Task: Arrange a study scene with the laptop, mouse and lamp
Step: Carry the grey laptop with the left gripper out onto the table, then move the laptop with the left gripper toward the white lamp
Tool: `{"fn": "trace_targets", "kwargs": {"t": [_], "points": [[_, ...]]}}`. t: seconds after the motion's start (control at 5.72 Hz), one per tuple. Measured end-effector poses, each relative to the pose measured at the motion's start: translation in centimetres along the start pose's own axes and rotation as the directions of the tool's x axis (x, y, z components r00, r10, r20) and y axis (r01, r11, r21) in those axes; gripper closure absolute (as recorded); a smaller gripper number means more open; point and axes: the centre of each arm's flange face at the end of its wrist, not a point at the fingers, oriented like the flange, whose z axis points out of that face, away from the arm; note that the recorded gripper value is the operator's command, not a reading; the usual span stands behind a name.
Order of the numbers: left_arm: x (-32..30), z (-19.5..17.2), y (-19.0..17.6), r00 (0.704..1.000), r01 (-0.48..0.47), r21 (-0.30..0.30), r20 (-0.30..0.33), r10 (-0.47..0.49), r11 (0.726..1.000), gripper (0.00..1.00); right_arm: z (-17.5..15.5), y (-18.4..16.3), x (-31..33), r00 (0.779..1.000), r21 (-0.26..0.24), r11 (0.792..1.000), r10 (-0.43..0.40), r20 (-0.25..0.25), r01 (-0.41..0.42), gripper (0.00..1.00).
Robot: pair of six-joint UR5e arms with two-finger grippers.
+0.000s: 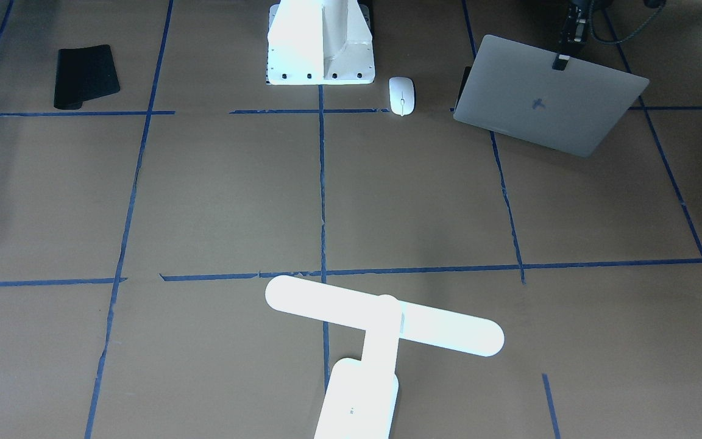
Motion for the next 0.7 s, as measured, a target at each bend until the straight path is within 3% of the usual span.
{"fn": "trace_targets", "kwargs": {"t": [0.7], "points": [[17.1, 3.3, 6.6, 0.993, 0.086, 0.042, -0.08, -0.083, 0.995, 1.0, 0.0, 0.0, 0.0, 1.0, 0.0, 1.0, 0.0, 0.005, 0.0, 0.0]]}}
